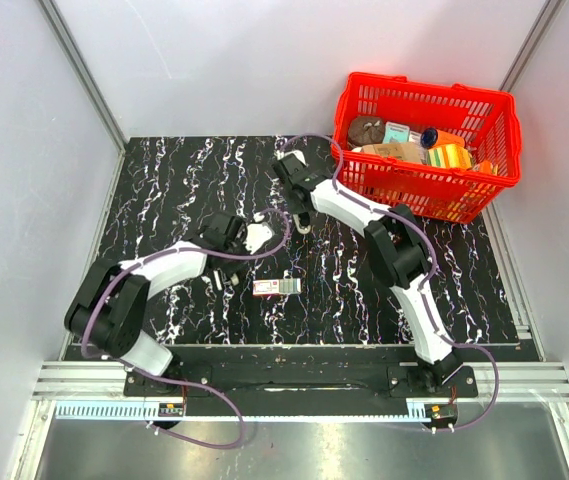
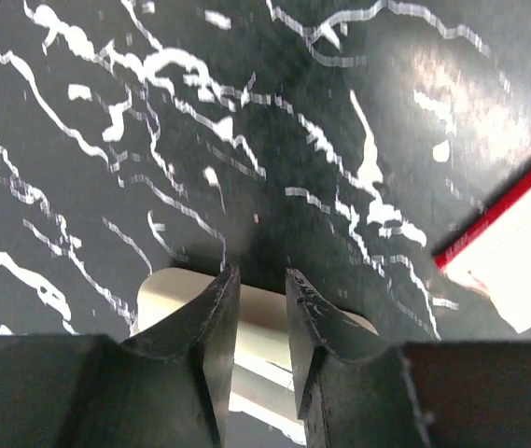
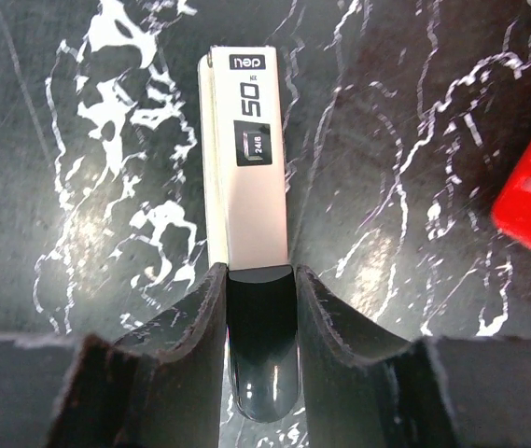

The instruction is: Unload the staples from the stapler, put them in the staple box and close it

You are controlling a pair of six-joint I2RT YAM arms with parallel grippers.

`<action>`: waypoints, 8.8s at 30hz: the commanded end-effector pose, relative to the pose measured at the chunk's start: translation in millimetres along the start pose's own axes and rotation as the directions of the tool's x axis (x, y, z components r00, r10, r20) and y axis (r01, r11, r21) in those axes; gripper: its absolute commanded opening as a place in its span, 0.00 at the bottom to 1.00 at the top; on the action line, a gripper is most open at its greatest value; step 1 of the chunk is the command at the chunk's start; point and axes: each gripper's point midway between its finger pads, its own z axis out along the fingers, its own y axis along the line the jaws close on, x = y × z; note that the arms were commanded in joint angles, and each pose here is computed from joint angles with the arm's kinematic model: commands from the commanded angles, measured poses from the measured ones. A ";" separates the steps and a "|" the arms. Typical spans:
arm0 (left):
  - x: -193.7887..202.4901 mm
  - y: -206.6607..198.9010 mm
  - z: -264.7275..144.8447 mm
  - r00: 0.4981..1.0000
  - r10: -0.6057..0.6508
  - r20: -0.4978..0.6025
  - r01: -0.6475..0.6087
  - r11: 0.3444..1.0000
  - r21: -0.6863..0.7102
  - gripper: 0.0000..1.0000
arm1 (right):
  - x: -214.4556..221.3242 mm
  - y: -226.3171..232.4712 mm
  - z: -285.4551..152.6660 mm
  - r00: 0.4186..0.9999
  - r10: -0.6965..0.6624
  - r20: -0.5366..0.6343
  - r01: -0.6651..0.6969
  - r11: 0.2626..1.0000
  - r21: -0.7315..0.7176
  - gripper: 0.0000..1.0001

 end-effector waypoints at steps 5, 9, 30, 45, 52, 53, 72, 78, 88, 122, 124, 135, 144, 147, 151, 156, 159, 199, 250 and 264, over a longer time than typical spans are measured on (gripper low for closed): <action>39.5 -0.7 -21.9 0.999 0.008 -0.049 -0.012 0.996 -0.088 0.40 | 49.3 66.9 -26.6 0.994 -0.004 -0.106 -0.011 0.989 -0.145 0.25; 45.4 -3.2 -31.2 0.999 -0.029 -0.035 0.025 0.994 -0.105 0.47 | 63.1 88.4 -34.2 0.992 0.000 -0.129 -0.022 0.984 -0.174 0.23; -30.7 21.4 -91.4 0.919 -0.286 0.270 0.294 0.956 0.013 0.74 | 53.7 103.8 -53.7 0.992 0.034 -0.125 -0.058 0.980 -0.191 0.27; -76.1 8.4 -53.6 0.852 -0.383 0.356 0.294 0.914 0.279 0.78 | -30.7 119.4 -133.0 0.917 0.392 0.070 -0.332 0.850 -0.408 0.00; -87.6 -0.3 -40.7 0.852 -0.413 0.322 0.284 0.881 0.379 0.79 | -35.8 128.4 -143.4 0.862 0.506 0.037 -0.428 0.764 -0.483 0.00; -89.2 -0.9 -39.1 0.849 -0.420 0.321 0.286 0.876 0.389 0.79 | -36.4 130.0 -146.4 0.855 0.518 0.033 -0.436 0.751 -0.495 0.00; -98.3 17.0 -40.6 0.780 -0.511 0.362 0.298 0.811 0.503 0.35 | -39.9 147.1 -177.7 0.793 0.606 -0.059 -0.493 0.582 -0.647 0.00; -98.3 23.0 -42.8 0.775 -0.509 0.374 0.293 0.814 0.501 0.20 | -36.1 148.9 -183.5 0.797 0.598 -0.081 -0.492 0.567 -0.661 0.00; -94.7 29.4 -52.1 0.802 -0.405 0.440 0.194 0.872 0.450 0.00 | -32.2 157.0 -196.4 0.826 0.556 -0.093 -0.441 0.535 -0.721 0.00; -75.8 49.3 -52.0 0.881 -0.135 0.453 0.026 0.971 0.238 0.00 | 3.4 146.7 -187.9 0.911 0.371 -0.180 -0.377 0.573 -0.727 0.00; -70.7 60.6 -48.1 0.891 -0.084 0.447 0.014 0.987 0.158 0.00 | 5.6 134.1 -184.7 0.920 0.352 -0.174 -0.364 0.598 -0.715 0.00; -56.3 74.7 -29.0 0.920 0.096 0.380 -0.092 0.995 -0.029 0.00 | 30.1 91.3 -170.4 0.955 0.246 -0.167 -0.293 0.688 -0.664 0.00; -56.9 85.5 -18.4 0.919 0.245 0.308 -0.207 0.967 -0.150 0.00 | 52.8 56.1 -159.5 0.965 0.227 -0.133 -0.262 0.782 -0.566 0.00; -55.8 90.9 -14.9 0.925 0.253 0.282 -0.212 0.963 -0.168 0.00 | 60.8 51.6 -159.8 0.966 0.227 -0.122 -0.256 0.792 -0.554 0.00; -53.8 97.2 -10.0 0.923 0.285 0.260 -0.231 0.948 -0.218 0.00 | 69.8 48.2 -160.9 0.965 0.232 -0.124 -0.261 0.791 -0.553 0.00; -52.4 104.6 -6.7 0.919 0.304 0.250 -0.237 0.934 -0.268 0.00 | 83.0 48.6 -164.1 0.962 0.233 -0.143 -0.273 0.778 -0.565 0.00; -53.3 107.1 -4.5 0.913 0.324 0.247 -0.249 0.923 -0.292 0.00 | 92.1 46.0 -164.9 0.962 0.222 -0.157 -0.272 0.784 -0.559 0.00; -129.5 -3.0 -34.9 0.844 0.141 0.518 -0.183 0.983 0.031 0.00 | -50.6 20.4 -171.6 0.872 0.454 0.182 -0.338 0.828 -0.448 0.00; -43.5 33.1 -98.4 0.929 -0.105 0.356 0.076 0.993 0.095 0.36 | -40.6 20.3 -2.4 0.986 0.106 0.127 -0.090 0.988 -0.123 0.41; -26.2 33.9 -122.7 0.943 -0.076 0.323 0.075 0.997 0.016 0.43 | -57.8 -8.9 -71.3 0.947 0.219 0.234 -0.200 0.974 -0.102 0.65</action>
